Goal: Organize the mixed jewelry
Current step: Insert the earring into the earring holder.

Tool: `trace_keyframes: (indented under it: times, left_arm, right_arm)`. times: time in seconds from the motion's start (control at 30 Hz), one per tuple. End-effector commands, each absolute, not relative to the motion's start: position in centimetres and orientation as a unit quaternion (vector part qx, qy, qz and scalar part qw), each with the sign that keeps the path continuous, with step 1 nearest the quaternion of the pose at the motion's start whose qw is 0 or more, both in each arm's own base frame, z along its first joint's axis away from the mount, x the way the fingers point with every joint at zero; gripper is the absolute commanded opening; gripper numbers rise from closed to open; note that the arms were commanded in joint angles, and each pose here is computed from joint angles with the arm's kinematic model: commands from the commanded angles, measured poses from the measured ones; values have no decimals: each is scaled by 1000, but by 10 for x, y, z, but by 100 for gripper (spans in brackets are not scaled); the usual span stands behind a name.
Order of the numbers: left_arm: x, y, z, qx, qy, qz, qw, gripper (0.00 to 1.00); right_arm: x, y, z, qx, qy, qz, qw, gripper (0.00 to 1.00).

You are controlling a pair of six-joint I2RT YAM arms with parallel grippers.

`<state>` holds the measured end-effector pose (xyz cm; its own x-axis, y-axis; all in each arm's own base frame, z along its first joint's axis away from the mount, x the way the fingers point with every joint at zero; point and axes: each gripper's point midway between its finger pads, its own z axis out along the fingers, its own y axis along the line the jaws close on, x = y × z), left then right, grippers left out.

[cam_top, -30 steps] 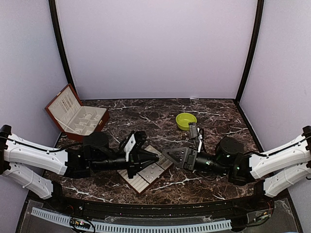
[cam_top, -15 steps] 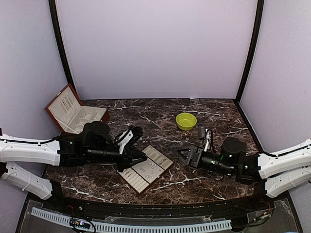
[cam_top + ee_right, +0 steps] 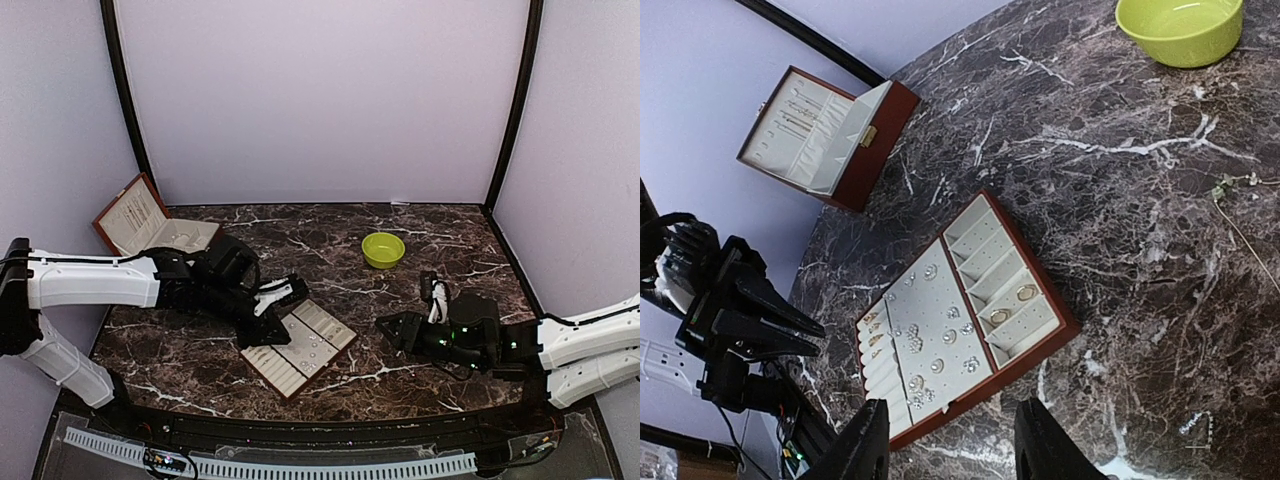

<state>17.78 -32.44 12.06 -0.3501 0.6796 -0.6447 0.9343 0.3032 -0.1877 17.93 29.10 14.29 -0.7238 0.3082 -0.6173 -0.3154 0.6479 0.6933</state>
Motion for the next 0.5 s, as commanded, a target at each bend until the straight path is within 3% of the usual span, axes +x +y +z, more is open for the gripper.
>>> trace_keyframes:
  times: [0.0, 0.47]
  left_arm:
    - [178, -320, 118, 540, 770, -273, 204, 14]
    - [194, -297, 104, 421, 834, -276, 225, 22]
  right_arm:
    - [182, 285, 137, 10, 831, 411, 375, 44]
    - [171, 334, 153, -101, 829, 405, 371, 44]
